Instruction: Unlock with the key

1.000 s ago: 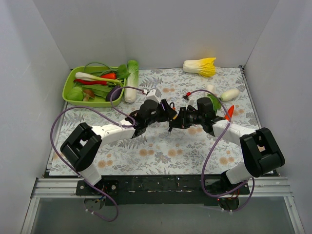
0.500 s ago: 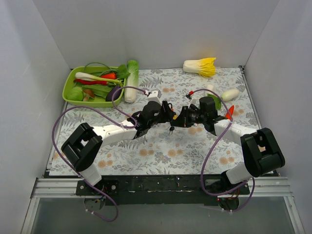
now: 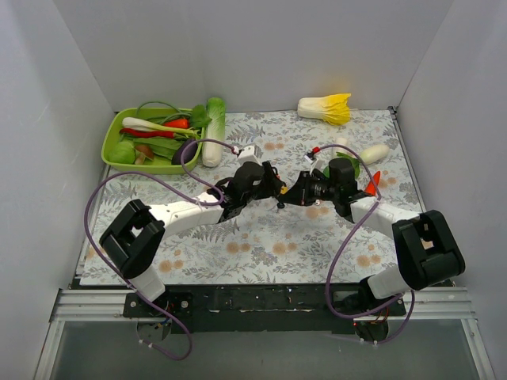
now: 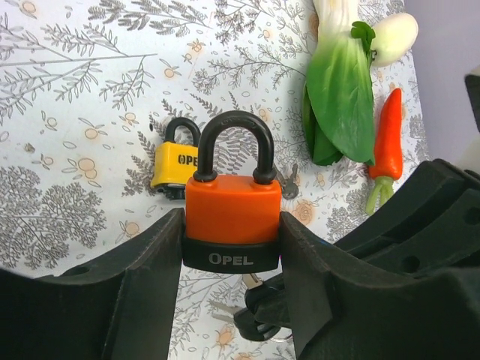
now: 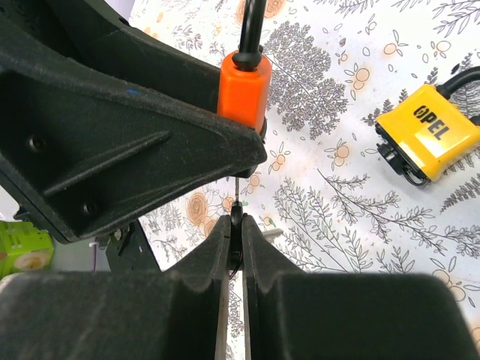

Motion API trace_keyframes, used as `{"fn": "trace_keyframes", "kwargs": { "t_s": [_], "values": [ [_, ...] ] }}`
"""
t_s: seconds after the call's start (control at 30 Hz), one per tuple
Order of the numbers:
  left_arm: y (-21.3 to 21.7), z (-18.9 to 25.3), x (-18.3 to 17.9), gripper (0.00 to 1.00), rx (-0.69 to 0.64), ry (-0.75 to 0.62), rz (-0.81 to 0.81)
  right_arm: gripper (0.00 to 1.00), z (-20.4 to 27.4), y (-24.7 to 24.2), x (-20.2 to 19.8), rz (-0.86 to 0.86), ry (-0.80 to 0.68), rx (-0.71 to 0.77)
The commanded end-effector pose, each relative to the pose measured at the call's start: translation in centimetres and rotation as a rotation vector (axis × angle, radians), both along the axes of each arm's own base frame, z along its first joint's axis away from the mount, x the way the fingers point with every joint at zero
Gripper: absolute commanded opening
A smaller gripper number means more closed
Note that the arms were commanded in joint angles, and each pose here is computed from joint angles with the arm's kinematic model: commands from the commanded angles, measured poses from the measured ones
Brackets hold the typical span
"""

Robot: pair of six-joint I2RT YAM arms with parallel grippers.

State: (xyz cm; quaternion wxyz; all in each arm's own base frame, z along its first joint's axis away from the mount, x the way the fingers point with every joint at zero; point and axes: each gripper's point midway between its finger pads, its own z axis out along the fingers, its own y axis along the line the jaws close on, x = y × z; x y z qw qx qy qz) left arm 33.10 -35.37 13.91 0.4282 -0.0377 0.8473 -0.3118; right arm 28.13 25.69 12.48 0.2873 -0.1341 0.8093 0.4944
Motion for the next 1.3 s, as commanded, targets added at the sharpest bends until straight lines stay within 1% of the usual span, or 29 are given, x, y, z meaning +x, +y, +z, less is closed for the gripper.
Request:
{"fn": "trace_keyframes", "kwargs": {
  "t_s": [0.0, 0.2, 0.43, 0.5, 0.7, 0.77, 0.83, 1.03, 1.1, 1.27],
  "values": [
    [-1.9, -0.5, -3.1, 0.00, -0.036, 0.136, -0.058, 0.01, 5.4, -1.4, 4.8, -0.178, -0.302, 0.073],
    [-2.8, -0.1, -3.2, 0.00, -0.082, 0.170, -0.062, 0.01, 5.2, -1.9, 4.7, -0.251, -0.381, 0.038],
    [-3.8, 0.1, -3.4, 0.00, -0.131, 0.214, -0.065, 0.01, 5.2, -0.6, 4.2, -0.252, -0.441, 0.015],
    [-3.7, -0.5, -3.6, 0.00, -0.122, 0.243, -0.059, 0.01, 5.3, -0.4, 4.3, -0.263, -0.459, 0.002],
    [-4.0, -0.2, -3.8, 0.00, -0.152, 0.261, -0.070, 0.01, 5.0, 0.0, 4.4, -0.298, -0.466, -0.018],
    [-4.2, -0.2, -4.2, 0.00, -0.170, 0.281, -0.079, 0.01, 4.5, 0.3, 4.4, -0.294, -0.457, -0.023],
    [-4.6, 0.6, -4.1, 0.00, -0.209, 0.267, -0.091, 0.01, 4.2, 0.5, 4.6, -0.294, -0.449, -0.021],
    [-4.8, 0.4, -4.3, 0.00, -0.233, 0.283, -0.096, 0.01, 4.3, 1.1, 5.3, -0.293, -0.459, -0.017],
    [-5.3, 0.5, -4.8, 0.00, -0.251, 0.301, -0.124, 0.01, 4.3, 1.3, 5.5, -0.291, -0.462, -0.017],
    [-5.0, -0.6, -5.1, 0.00, -0.228, 0.316, -0.128, 0.01, 5.4, 1.1, 5.9, -0.311, -0.485, -0.015]
  ]
}}
